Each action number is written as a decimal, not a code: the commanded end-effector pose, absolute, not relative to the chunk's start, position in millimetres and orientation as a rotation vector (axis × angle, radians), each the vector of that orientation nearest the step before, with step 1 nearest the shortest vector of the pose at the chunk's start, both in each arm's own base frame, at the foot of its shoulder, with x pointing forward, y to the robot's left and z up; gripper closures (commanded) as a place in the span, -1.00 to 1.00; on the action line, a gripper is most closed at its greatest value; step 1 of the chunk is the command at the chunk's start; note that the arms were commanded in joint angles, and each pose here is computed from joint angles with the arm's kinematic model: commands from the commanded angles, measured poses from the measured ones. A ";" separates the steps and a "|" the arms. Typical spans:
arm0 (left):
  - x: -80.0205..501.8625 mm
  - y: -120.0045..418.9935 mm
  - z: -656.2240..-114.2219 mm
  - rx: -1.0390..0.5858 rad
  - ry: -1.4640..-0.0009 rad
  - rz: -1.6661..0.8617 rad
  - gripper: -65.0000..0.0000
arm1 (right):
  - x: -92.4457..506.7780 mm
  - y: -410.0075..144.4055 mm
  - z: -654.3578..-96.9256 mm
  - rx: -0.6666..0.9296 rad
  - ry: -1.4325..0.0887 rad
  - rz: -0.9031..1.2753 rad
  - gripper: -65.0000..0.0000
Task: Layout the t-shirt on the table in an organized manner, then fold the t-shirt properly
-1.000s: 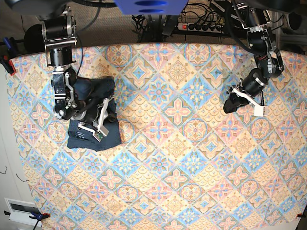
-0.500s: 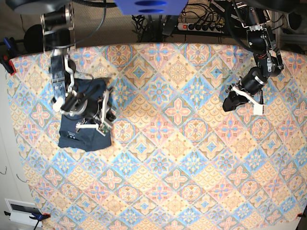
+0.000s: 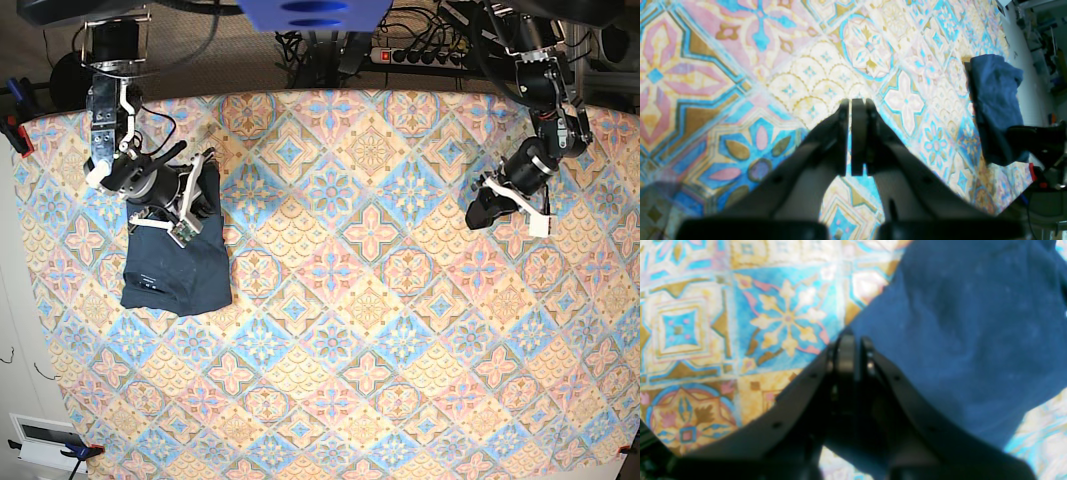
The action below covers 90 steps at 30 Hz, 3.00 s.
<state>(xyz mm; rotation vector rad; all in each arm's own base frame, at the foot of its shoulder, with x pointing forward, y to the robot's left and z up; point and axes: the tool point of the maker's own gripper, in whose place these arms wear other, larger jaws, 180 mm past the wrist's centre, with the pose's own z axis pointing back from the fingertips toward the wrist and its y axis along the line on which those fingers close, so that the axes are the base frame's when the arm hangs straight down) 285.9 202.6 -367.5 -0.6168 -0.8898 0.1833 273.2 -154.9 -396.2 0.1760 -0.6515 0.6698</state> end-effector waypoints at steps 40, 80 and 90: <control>155.6 284.6 -308.6 -0.232 -0.791 -0.033 1.00 | 147.8 -242.4 -365.9 0.172 -0.662 0.260 0.91; -66.8 170.2 -592.2 -0.340 -0.125 0.203 1.00 | -70.8 -212.6 -601.5 0.332 0.019 -0.176 0.91; -37.8 128.4 -632.9 -0.400 -0.149 0.112 1.00 | -38.4 -184.8 -618.2 0.396 -0.072 -0.221 0.91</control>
